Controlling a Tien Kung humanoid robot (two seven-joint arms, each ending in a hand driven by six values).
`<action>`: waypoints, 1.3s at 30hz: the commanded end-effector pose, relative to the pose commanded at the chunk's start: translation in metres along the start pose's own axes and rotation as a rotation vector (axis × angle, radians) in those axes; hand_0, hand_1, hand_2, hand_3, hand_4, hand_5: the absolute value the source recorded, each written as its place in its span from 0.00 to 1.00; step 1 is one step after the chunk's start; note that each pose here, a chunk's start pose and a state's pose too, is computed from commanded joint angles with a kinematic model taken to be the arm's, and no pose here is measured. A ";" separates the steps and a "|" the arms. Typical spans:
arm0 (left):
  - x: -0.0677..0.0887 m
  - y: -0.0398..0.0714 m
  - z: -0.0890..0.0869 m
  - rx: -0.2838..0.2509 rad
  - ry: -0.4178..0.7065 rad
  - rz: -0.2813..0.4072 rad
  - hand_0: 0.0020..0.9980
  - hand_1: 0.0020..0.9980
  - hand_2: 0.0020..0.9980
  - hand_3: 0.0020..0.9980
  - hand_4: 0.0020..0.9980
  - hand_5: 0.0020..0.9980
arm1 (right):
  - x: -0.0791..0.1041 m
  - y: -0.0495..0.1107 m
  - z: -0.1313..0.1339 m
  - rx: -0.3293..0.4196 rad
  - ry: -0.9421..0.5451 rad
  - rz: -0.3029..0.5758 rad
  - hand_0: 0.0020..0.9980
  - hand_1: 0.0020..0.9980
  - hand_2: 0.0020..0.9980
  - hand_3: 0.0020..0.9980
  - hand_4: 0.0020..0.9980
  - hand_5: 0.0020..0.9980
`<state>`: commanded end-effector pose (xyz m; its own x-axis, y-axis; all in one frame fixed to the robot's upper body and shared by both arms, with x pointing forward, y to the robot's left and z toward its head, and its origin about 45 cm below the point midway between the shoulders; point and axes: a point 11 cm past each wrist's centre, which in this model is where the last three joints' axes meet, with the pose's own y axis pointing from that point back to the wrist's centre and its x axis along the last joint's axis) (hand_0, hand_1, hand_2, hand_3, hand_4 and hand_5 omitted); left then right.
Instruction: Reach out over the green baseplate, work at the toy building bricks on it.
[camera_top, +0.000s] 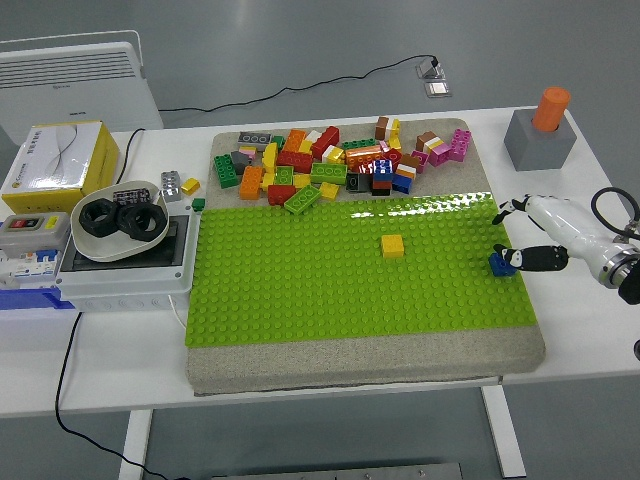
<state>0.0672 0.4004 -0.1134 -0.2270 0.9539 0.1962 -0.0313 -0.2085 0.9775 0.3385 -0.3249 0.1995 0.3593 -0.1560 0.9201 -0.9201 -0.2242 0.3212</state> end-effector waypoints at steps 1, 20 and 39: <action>0.000 0.000 0.000 0.000 -0.001 0.000 0.63 0.48 0.60 0.73 1.00 1.00 | 0.000 0.001 0.002 -0.013 0.027 -0.005 0.87 0.87 0.87 0.71 0.74 0.12; -0.002 0.000 0.002 -0.004 0.001 -0.004 0.63 0.48 0.60 0.73 1.00 1.00 | -0.020 -0.005 0.007 -0.053 0.063 -0.078 0.87 0.88 0.87 0.72 0.74 0.12; -0.002 0.000 -0.001 0.002 -0.017 0.000 0.63 0.48 0.60 0.72 1.00 1.00 | -0.039 -0.014 0.014 -0.065 -0.078 -0.110 0.86 0.88 0.86 0.70 0.72 0.17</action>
<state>0.0668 0.3987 -0.1140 -0.2105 0.9574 0.1977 -0.0290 -0.2082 0.9776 0.3396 -0.3296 0.1559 0.4676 -0.2083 0.8591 -0.8816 -0.1815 0.4358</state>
